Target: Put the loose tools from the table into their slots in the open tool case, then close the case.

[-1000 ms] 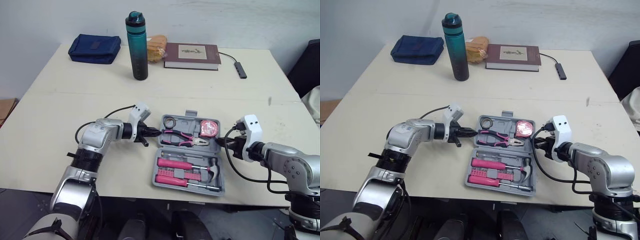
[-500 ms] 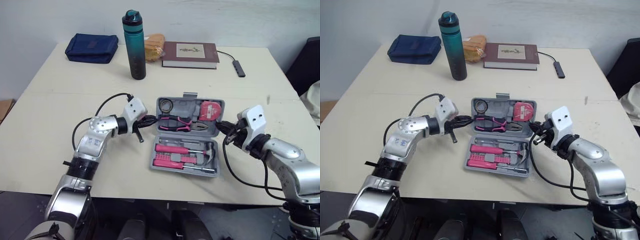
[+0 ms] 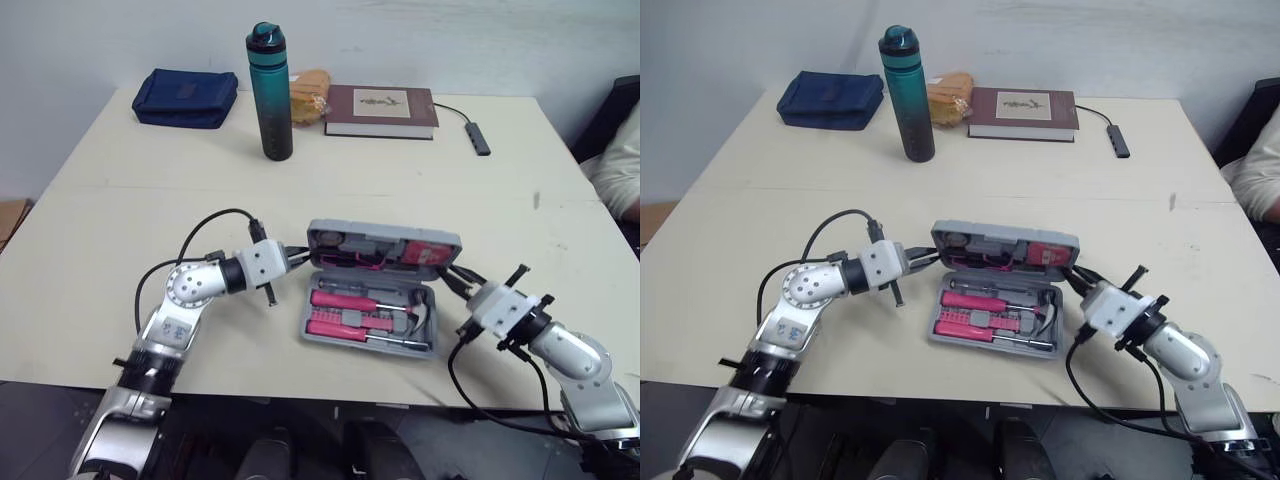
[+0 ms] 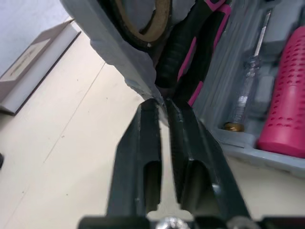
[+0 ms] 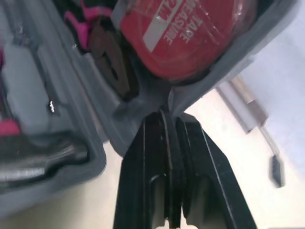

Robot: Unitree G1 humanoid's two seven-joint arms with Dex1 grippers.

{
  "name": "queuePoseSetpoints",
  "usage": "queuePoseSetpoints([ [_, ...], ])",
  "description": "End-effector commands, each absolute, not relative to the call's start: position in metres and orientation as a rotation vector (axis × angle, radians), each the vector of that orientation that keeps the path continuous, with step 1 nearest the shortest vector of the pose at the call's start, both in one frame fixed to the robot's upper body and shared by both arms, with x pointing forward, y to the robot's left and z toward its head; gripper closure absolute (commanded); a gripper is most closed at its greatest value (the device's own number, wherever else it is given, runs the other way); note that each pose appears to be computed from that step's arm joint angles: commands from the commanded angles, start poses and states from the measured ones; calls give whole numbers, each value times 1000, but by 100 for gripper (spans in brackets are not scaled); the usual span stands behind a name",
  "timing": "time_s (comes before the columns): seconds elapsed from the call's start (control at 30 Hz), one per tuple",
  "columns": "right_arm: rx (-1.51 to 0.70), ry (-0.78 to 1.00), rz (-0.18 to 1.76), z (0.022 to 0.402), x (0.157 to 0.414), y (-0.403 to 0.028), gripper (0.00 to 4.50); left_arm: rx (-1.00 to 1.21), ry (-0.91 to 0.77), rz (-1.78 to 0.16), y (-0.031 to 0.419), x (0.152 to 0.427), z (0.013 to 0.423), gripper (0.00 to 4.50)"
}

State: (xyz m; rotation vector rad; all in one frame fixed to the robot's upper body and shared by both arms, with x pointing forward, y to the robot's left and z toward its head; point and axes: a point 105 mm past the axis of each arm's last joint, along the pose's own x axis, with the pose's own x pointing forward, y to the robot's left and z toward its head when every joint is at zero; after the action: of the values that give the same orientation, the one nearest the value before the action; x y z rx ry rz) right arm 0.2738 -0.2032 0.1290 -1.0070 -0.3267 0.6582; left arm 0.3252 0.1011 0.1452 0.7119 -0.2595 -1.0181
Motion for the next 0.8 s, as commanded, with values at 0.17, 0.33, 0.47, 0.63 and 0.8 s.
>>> queuePoseSetpoints([
  [0.17,-744,-81,949,164,206,-203,21,420,23,-1111,151,273,173,64],
  [0.33,-415,219,1071,164,173,-203,21,242,292,-1236,174,241,181,64],
  [0.47,-270,340,1067,143,176,-201,44,223,269,-1154,173,276,182,88],
  [0.63,-251,454,1146,120,168,-186,265,320,250,-1152,151,321,173,295],
  [0.8,-272,469,1139,109,175,-177,440,403,258,-1206,126,354,158,449],
])
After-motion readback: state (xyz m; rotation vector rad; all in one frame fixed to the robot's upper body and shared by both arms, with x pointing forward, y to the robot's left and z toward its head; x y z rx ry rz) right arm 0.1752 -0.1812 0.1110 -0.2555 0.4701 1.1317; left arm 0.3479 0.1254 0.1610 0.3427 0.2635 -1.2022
